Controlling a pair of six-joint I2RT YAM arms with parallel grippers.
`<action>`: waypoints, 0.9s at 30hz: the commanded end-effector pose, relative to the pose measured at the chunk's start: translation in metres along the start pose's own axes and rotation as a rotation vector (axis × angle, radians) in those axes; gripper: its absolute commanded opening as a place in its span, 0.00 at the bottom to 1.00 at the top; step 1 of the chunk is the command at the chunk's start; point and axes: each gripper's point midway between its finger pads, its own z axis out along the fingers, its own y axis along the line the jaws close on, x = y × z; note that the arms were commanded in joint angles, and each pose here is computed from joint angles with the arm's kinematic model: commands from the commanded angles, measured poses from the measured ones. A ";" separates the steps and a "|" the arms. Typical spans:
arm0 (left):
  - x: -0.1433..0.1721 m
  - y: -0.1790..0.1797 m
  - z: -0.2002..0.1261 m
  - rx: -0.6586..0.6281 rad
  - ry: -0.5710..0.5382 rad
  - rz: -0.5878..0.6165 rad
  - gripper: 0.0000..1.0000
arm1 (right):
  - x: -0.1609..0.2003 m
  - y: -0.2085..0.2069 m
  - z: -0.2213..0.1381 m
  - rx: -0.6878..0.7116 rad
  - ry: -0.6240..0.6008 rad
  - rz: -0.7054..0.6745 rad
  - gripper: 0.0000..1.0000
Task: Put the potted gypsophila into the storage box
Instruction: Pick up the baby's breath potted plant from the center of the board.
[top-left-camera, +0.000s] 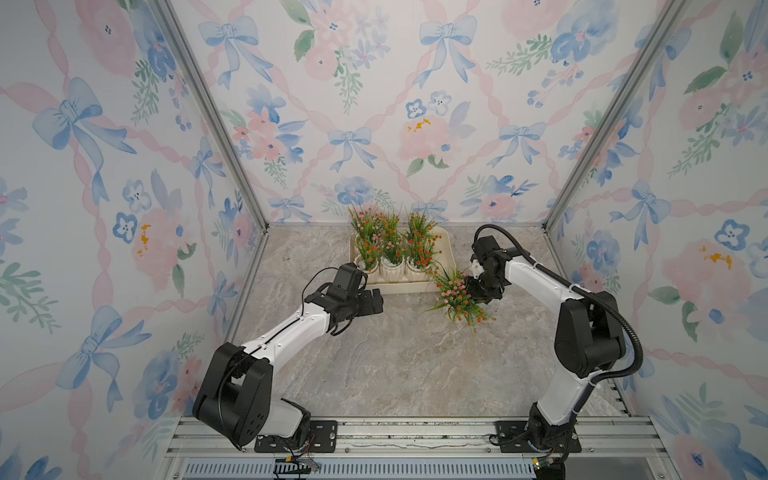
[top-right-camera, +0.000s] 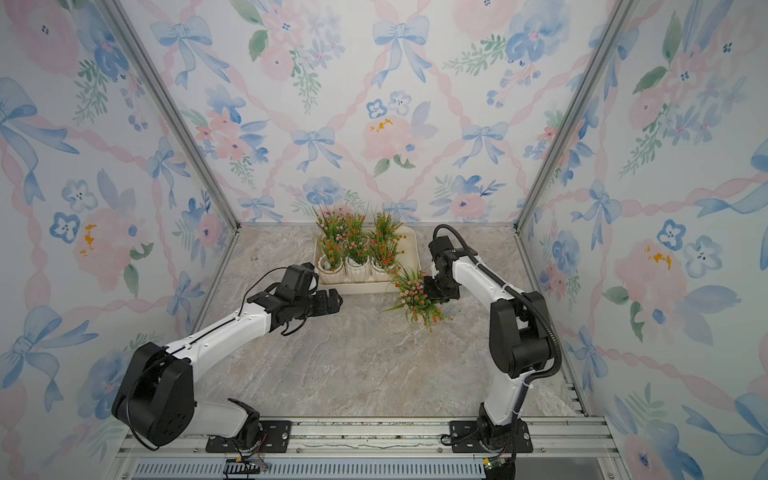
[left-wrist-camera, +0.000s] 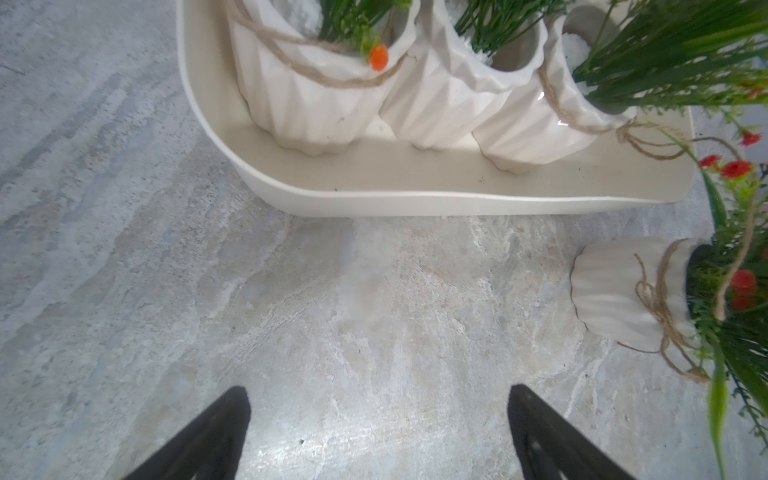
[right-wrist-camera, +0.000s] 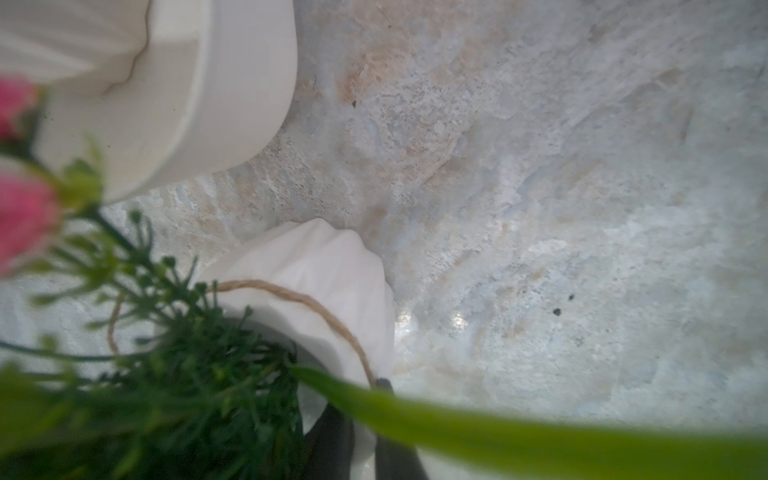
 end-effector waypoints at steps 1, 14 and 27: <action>-0.006 -0.003 -0.004 0.015 -0.014 0.021 0.98 | -0.004 0.008 -0.026 -0.026 -0.034 -0.016 0.00; -0.012 -0.001 -0.009 0.018 -0.034 0.018 0.98 | -0.028 0.015 -0.090 -0.053 -0.138 -0.009 0.00; -0.016 0.007 -0.013 0.012 -0.045 0.003 0.98 | -0.100 0.019 -0.131 -0.062 -0.251 0.027 0.00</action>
